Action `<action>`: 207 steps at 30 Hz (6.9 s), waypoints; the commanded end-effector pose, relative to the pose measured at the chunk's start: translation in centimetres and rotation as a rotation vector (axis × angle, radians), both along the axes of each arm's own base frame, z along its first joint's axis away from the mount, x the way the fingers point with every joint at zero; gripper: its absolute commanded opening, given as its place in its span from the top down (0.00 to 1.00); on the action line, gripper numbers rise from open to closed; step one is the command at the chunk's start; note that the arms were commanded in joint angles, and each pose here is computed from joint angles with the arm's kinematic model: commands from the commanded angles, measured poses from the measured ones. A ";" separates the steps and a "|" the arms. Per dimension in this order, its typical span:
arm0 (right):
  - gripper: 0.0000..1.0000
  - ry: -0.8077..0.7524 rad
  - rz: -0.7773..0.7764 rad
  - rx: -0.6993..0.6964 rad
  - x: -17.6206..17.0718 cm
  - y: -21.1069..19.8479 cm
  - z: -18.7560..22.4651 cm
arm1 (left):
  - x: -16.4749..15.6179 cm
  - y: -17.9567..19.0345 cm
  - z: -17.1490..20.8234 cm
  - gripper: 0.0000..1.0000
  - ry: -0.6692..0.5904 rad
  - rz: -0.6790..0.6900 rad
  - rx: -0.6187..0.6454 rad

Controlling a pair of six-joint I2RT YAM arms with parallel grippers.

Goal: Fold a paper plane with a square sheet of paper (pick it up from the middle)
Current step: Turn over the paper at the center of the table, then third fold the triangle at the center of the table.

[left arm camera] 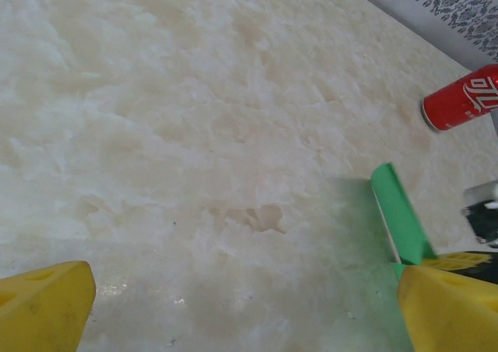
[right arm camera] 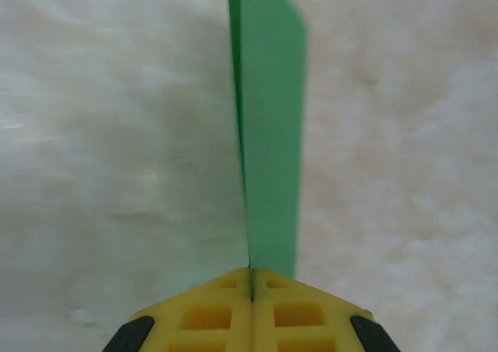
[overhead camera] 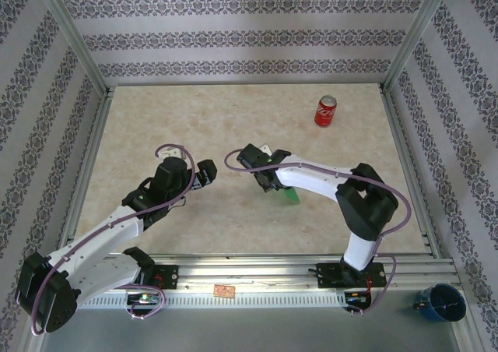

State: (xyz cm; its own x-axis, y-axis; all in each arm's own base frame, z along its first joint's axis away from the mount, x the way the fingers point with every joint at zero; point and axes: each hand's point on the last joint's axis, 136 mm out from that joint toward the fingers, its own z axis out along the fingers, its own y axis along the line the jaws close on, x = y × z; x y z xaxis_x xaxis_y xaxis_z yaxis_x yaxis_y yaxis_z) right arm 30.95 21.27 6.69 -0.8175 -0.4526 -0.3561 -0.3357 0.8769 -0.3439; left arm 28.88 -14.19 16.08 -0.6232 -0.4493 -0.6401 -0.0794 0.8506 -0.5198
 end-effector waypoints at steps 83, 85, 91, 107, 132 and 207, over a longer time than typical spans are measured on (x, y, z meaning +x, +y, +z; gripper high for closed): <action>0.96 0.492 -0.657 1.146 -3.5 -2.8 -7.8 | 4.4 -18.3 -11.6 0.61 0.511 -0.420 -0.307; 0.96 0.492 -0.655 1.148 -3.5 -2.8 -7.7 | 4.5 -18.5 -11.7 0.61 0.512 -0.416 -0.309; 0.96 0.490 -0.655 1.146 -3.5 -2.8 -7.7 | 4.4 -18.5 -12.3 0.60 0.529 -0.399 -0.301; 0.96 0.485 -0.650 1.152 -3.4 -2.8 -7.5 | 4.4 -19.4 -12.6 0.60 0.529 -0.404 -0.337; 0.93 0.472 -0.624 1.176 -3.1 -2.7 -6.8 | 4.4 -18.4 -11.8 0.79 0.501 -0.363 -0.323; 0.54 -0.517 0.698 0.256 -9.1 7.4 0.0 | 3.1 -14.6 -9.4 0.94 0.452 -0.231 -0.356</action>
State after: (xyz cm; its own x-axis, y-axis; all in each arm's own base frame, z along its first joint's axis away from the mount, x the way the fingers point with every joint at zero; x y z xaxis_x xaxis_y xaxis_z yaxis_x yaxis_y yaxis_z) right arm 21.23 28.33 5.39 -0.1091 -0.6838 -0.7214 -0.7158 0.5577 -0.4203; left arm 31.63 -29.49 6.17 -0.9190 -0.3795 -0.1065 -0.1872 0.6580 -0.7294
